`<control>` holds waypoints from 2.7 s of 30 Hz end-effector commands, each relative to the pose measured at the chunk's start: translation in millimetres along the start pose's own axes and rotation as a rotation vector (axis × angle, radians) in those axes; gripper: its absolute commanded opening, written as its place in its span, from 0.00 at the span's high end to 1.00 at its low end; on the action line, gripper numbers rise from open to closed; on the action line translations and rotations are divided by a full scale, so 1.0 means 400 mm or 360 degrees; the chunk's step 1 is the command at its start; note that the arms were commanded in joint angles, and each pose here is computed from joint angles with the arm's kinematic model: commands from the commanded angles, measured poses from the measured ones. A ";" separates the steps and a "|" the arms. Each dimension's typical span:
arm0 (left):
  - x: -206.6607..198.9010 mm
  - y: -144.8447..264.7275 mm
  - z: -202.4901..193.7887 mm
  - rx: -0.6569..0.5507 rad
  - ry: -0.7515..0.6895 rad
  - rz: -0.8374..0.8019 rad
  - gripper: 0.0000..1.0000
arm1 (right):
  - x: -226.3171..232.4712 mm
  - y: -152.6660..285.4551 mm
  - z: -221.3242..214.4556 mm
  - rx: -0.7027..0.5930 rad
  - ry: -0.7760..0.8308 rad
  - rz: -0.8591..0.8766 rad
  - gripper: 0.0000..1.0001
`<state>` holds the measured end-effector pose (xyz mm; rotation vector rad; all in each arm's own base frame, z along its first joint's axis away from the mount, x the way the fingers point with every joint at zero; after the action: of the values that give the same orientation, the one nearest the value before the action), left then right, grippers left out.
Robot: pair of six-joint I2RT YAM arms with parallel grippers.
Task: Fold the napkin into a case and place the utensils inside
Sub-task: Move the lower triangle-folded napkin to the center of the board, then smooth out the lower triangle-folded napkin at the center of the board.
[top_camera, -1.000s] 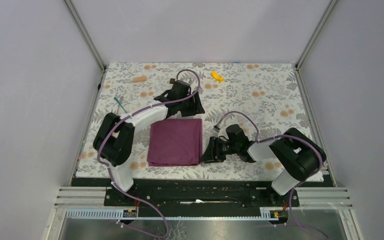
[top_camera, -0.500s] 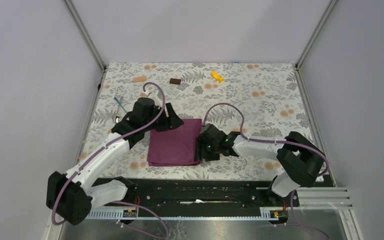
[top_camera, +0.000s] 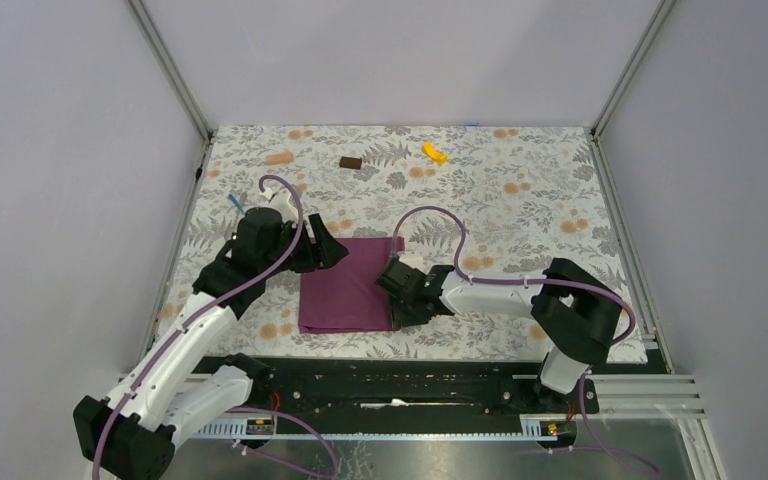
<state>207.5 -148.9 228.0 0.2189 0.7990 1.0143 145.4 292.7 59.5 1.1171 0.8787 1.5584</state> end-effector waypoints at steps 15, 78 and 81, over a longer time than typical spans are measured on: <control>0.014 -0.002 -0.039 0.0016 0.0035 -0.0069 0.32 | -0.134 -0.003 0.049 0.0257 0.0141 0.0425 1.00; 0.201 -0.394 -0.152 0.0291 0.0418 0.0183 0.72 | -0.106 -0.192 0.687 -0.0018 -0.0229 0.1044 0.88; 0.210 -0.387 -0.168 0.0303 0.0407 0.0199 0.73 | -0.127 -0.237 0.671 0.0002 -0.0216 0.0980 0.88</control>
<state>287.1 -182.3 66.7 0.3076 1.1740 1.0573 427.0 266.4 55.5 1.6021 0.4542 1.8990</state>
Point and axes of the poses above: each gripper's point midway between its finger pads, its own y axis back along the fingers, its own x axis along the line the jaws close on, z = x × y, the point moved 5 cm from there along y, back along the fingers, and after that the axes turned 6 degrees about -y, right-handed, at the moved point
